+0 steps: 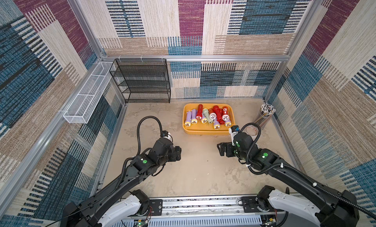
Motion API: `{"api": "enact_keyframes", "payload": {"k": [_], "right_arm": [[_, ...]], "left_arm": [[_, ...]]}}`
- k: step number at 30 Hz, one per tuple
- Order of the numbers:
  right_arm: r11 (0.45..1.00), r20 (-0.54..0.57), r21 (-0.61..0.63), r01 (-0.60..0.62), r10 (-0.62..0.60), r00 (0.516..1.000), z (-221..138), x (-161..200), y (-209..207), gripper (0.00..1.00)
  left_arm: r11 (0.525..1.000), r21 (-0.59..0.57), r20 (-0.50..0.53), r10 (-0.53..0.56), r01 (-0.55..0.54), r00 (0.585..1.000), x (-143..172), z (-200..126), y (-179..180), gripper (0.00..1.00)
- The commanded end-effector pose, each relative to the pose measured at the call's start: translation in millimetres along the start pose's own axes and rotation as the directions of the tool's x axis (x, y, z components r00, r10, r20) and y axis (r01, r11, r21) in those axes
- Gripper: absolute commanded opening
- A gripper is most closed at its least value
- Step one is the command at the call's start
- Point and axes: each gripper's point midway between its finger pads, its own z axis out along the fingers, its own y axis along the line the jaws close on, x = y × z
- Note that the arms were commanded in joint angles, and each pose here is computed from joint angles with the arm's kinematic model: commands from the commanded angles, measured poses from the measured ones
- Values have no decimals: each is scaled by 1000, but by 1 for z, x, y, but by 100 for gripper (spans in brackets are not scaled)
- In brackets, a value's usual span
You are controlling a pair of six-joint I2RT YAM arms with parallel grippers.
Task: Put the flashlights into the storage boxes
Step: Reset both arms
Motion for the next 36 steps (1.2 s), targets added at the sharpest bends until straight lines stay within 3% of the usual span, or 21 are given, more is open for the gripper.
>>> {"api": "enact_keyframes", "payload": {"k": [1, 9, 17, 23, 26, 31, 36], "right_arm": [[997, 69, 75, -5, 0, 998, 3, -15, -11, 100], [974, 80, 226, 6, -25, 997, 18, -16, -36, 100], [945, 109, 327, -17, -19, 994, 26, -24, -63, 100], [935, 190, 349, 58, -131, 973, 27, -40, -67, 100], [927, 252, 374, 37, -140, 958, 20, -53, -72, 100], [895, 321, 446, 19, -180, 930, 14, -71, -85, 100], [878, 341, 478, 25, -212, 916, 22, -71, -100, 100]], "left_arm": [[995, -100, 107, -4, 14, 994, -14, -6, 21, 87], [980, -169, 339, 160, -108, 927, -37, -20, 39, 95], [923, -328, 374, 324, -203, 869, -50, -8, 52, 99], [837, -489, 366, 452, -245, 814, -74, 4, 62, 100], [832, -513, 386, 443, -210, 809, -88, 9, 74, 100], [843, -511, 374, 396, -169, 839, -102, 26, 99, 99], [799, -584, 310, 383, -144, 870, -98, 46, 134, 99]]}}
